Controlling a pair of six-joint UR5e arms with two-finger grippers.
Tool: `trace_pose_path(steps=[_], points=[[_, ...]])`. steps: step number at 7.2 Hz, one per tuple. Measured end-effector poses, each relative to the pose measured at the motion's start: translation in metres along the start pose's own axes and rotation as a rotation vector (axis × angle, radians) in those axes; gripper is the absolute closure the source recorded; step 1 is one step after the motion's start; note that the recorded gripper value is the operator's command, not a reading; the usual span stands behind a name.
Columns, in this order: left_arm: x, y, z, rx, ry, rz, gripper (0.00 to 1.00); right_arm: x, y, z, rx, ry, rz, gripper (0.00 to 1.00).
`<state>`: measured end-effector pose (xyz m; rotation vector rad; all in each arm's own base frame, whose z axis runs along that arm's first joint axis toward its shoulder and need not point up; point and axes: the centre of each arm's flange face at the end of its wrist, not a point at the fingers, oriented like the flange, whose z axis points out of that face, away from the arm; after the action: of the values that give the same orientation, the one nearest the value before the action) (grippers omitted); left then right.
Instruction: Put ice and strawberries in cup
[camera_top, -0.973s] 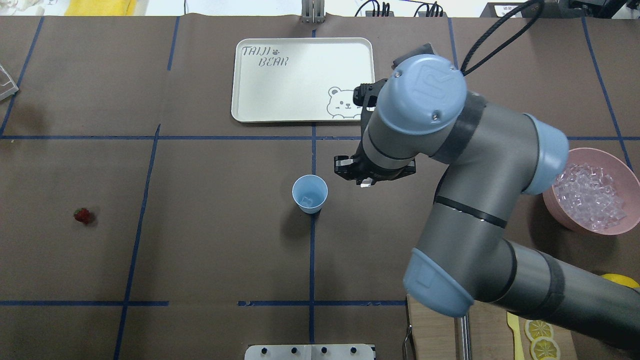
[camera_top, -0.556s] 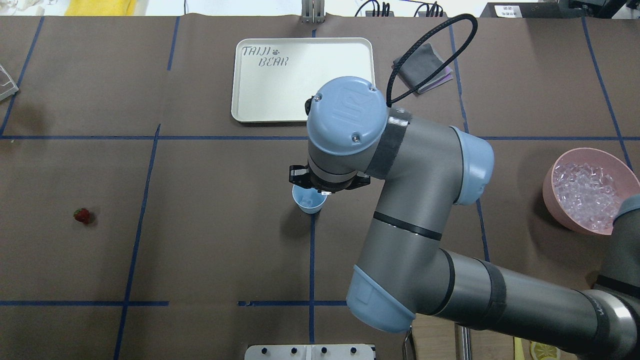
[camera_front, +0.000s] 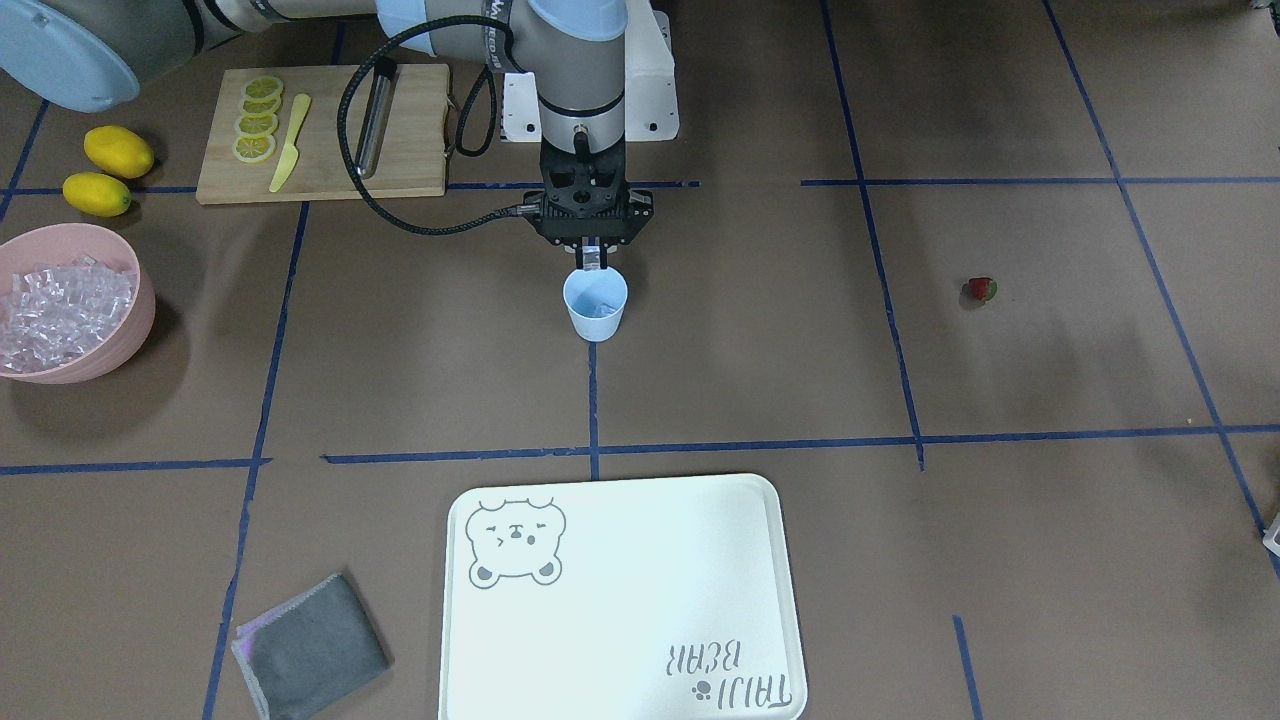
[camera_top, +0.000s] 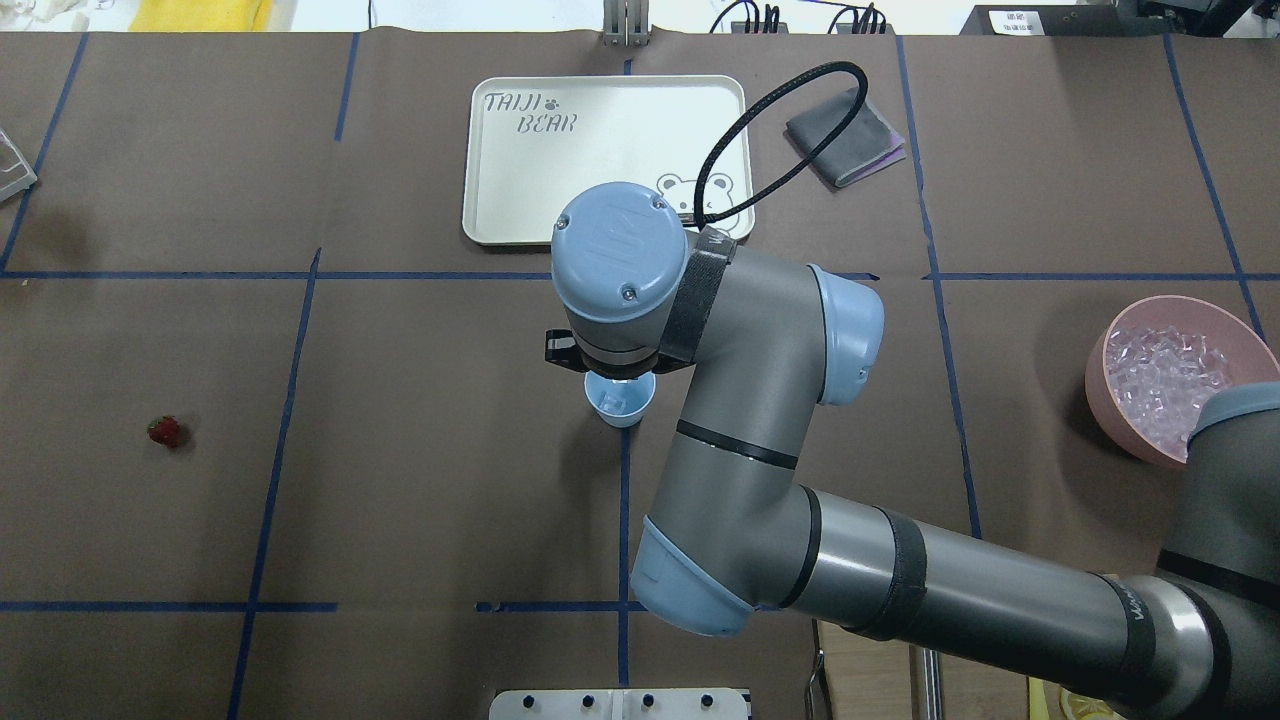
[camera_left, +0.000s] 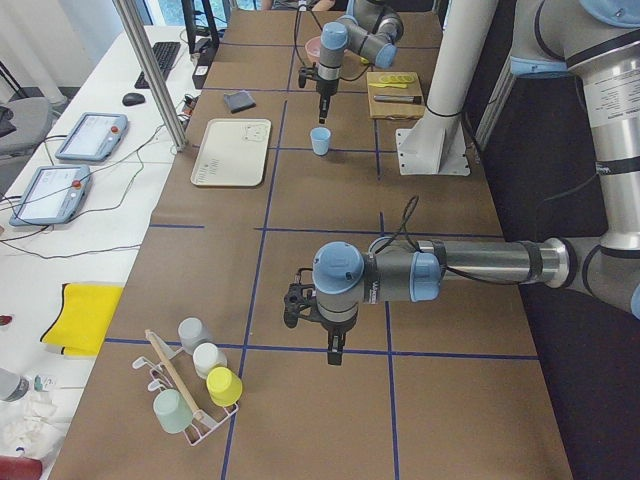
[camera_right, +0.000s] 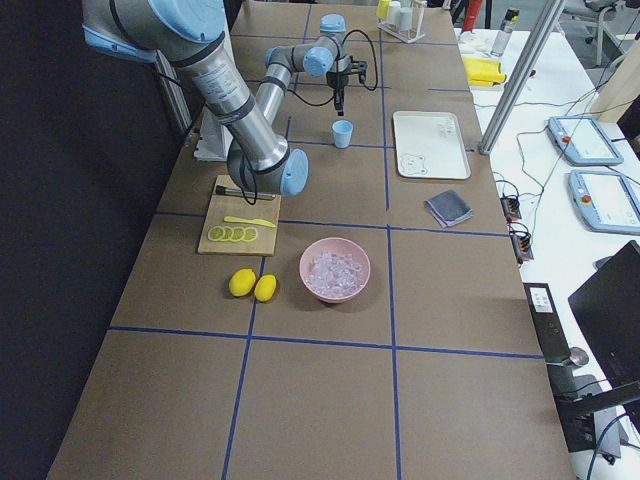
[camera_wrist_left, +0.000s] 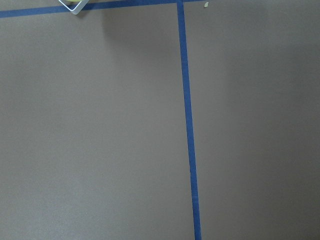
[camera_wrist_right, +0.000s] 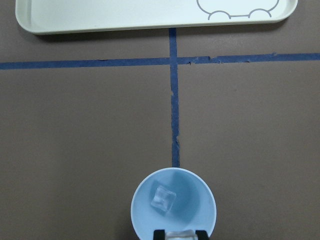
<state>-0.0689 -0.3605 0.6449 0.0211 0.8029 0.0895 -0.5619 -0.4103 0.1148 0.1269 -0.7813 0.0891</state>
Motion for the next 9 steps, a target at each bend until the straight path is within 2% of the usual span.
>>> trace_pose_path(steps=[1, 9], points=[[0.0, 0.0, 0.0, 0.0, 0.0, 0.0, 0.0, 0.0, -0.001, 0.005, 0.003, 0.005, 0.0, 0.02], [0.0, 0.0, 0.0, 0.0, 0.0, -0.001, 0.0, 0.006, -0.008, -0.003, 0.013, -0.006, -0.025, 0.0]])
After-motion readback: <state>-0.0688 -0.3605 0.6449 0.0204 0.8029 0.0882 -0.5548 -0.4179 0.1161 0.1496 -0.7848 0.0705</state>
